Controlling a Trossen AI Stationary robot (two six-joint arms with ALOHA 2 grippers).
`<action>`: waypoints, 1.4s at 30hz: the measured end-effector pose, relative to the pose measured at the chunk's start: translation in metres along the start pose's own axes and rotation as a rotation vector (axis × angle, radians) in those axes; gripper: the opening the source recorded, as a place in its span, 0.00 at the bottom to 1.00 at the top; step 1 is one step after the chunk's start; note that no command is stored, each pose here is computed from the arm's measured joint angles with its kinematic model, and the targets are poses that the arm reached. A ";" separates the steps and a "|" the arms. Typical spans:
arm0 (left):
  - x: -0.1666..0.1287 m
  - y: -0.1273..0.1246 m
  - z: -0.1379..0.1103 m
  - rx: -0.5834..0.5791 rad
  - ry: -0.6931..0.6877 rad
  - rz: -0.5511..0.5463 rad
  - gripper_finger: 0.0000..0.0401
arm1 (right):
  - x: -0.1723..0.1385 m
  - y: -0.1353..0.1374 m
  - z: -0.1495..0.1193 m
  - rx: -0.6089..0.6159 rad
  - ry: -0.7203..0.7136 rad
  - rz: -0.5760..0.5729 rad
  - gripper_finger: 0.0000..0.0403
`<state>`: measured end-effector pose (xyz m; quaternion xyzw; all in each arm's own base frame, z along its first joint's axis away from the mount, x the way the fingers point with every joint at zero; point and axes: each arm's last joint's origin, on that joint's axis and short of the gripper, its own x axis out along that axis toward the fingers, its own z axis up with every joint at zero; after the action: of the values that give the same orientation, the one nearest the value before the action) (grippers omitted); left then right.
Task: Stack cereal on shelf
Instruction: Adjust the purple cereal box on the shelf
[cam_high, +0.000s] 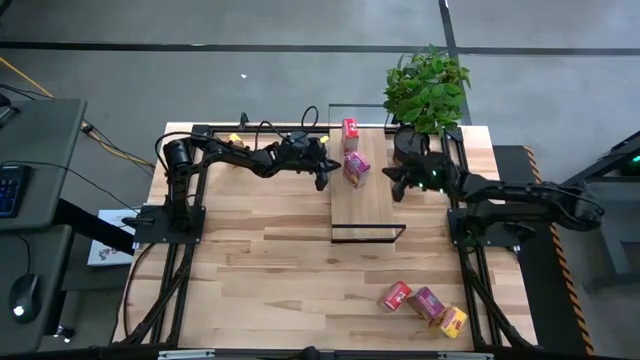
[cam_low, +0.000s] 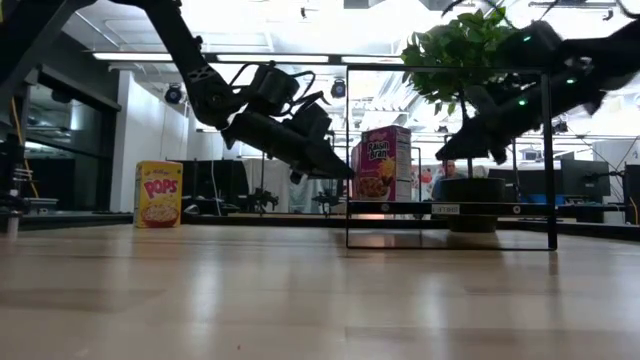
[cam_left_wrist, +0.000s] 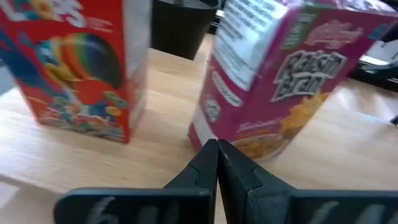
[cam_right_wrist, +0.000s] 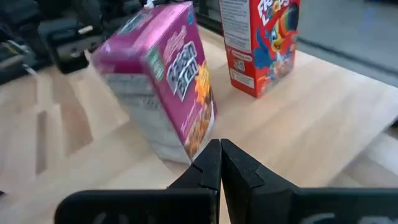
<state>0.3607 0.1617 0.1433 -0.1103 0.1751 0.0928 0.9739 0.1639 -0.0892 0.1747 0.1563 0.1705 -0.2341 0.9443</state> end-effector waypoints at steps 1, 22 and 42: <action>0.000 0.000 0.000 0.006 0.000 -0.001 0.00 | 0.003 -0.003 0.004 0.018 0.009 0.022 0.00; -0.001 -0.007 -0.002 0.064 0.022 -0.239 0.00 | 0.060 -0.021 0.016 0.067 0.241 0.146 0.00; 0.030 -0.017 0.004 0.038 0.003 -0.095 0.00 | 0.062 -0.001 0.013 0.006 0.256 0.251 0.00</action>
<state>0.3934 0.1511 0.1388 -0.1000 0.1728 0.0429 0.9789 0.2183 -0.1190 0.1617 0.2079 0.2675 -0.0933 0.9362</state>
